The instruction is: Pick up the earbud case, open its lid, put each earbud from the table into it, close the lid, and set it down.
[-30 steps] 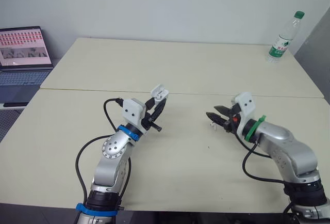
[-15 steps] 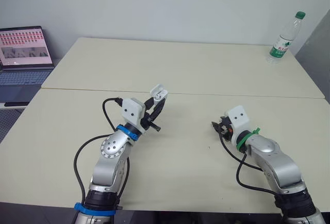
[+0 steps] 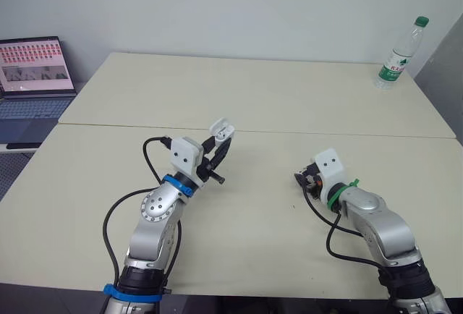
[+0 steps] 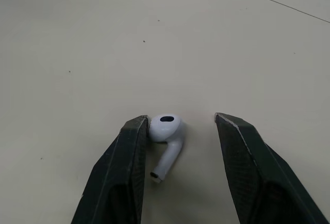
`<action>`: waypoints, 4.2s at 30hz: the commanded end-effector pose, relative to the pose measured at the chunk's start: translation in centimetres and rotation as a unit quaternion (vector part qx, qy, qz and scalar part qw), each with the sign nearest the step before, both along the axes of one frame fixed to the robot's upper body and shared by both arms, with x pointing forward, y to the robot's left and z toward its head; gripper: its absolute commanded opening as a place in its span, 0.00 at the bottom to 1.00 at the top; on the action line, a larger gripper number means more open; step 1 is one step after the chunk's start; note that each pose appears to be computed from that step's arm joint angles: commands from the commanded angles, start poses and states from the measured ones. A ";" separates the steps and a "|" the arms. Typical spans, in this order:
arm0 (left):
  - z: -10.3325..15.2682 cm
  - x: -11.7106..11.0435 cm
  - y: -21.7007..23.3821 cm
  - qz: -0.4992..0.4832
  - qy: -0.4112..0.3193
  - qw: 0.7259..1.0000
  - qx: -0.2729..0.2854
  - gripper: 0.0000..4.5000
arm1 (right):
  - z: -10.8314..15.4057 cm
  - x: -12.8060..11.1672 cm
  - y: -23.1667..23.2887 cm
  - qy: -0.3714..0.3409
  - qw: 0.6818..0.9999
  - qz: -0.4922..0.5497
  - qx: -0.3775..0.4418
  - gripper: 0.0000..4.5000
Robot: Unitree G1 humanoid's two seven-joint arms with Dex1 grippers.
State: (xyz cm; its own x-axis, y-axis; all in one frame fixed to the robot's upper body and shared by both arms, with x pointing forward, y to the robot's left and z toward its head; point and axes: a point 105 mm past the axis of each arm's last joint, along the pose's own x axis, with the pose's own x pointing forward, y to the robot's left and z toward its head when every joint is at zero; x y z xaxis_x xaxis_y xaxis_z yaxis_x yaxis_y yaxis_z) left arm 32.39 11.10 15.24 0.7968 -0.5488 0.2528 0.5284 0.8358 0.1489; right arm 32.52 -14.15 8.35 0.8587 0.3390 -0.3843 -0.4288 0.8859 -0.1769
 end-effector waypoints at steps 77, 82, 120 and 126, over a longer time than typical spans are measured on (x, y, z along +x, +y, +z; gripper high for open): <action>1.5 -0.9 -0.9 -0.013 -0.041 0.999 -0.019 0.19 | 10.1 0.8 -1.0 -0.076 0.924 0.376 -0.003 0.10; 2.1 -1.2 -1.7 -0.050 -0.030 0.997 -0.044 0.19 | 15.6 0.8 6.1 -0.198 0.909 0.327 0.166 0.10; 3.8 -2.1 -3.9 -0.148 -0.023 0.987 -0.052 0.19 | 12.2 -0.5 9.8 -0.212 0.909 0.307 0.187 0.26; 3.7 -2.1 -4.0 -0.148 -0.023 0.987 -0.051 0.19 | 12.9 -0.6 9.6 -0.210 0.903 0.312 0.208 0.65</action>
